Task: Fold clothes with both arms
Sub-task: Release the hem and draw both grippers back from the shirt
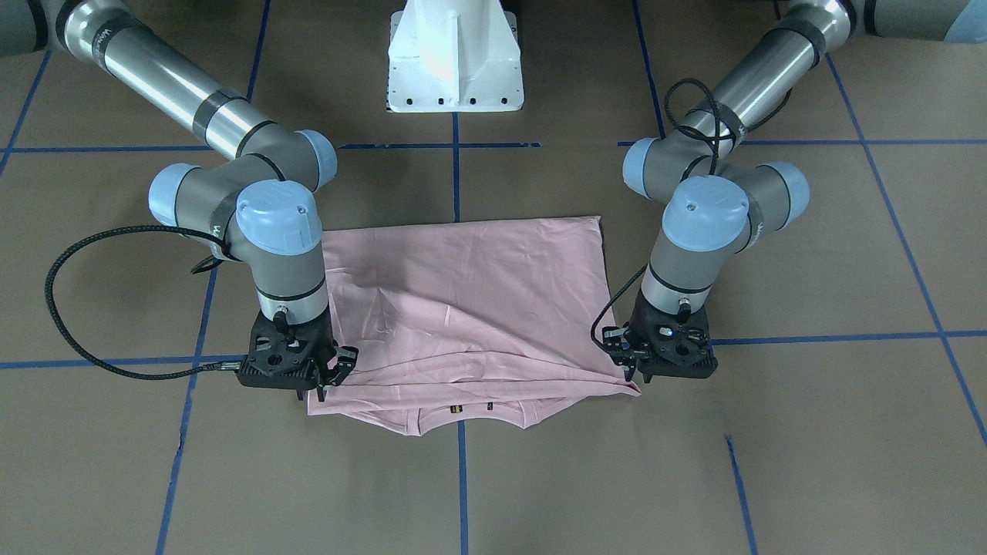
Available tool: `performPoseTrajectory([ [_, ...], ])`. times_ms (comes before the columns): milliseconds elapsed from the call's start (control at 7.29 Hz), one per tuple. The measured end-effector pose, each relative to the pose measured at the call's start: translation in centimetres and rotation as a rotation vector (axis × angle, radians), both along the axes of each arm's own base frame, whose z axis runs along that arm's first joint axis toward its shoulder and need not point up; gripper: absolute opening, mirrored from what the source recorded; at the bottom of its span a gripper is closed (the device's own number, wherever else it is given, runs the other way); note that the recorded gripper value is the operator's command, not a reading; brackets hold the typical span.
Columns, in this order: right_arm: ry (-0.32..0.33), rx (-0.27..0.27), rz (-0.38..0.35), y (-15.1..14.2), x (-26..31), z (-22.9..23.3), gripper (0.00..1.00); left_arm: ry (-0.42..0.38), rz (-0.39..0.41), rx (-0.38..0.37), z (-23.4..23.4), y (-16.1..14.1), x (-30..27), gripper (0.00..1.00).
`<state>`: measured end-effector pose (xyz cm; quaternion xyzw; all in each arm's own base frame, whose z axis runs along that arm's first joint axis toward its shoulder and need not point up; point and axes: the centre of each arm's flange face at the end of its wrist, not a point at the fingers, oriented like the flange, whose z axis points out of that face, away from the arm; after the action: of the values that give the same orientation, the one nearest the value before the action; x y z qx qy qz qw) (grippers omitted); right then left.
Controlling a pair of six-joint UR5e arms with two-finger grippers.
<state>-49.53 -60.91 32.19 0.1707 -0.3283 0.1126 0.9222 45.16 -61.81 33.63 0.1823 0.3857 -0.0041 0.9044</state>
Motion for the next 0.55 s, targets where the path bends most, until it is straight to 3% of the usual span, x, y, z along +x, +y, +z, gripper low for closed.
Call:
performPoseTrajectory([
  [274,-0.018,0.033,-0.091,-1.1,2.8,-0.8,1.0,0.047,0.03,0.07,-2.2,2.8,-2.8,1.0],
  [548,-0.064,0.061,-0.211,-0.9,8.1,0.0,1.0,0.125,0.073,0.094,-2.7,8.8,-7.0,1.0],
])
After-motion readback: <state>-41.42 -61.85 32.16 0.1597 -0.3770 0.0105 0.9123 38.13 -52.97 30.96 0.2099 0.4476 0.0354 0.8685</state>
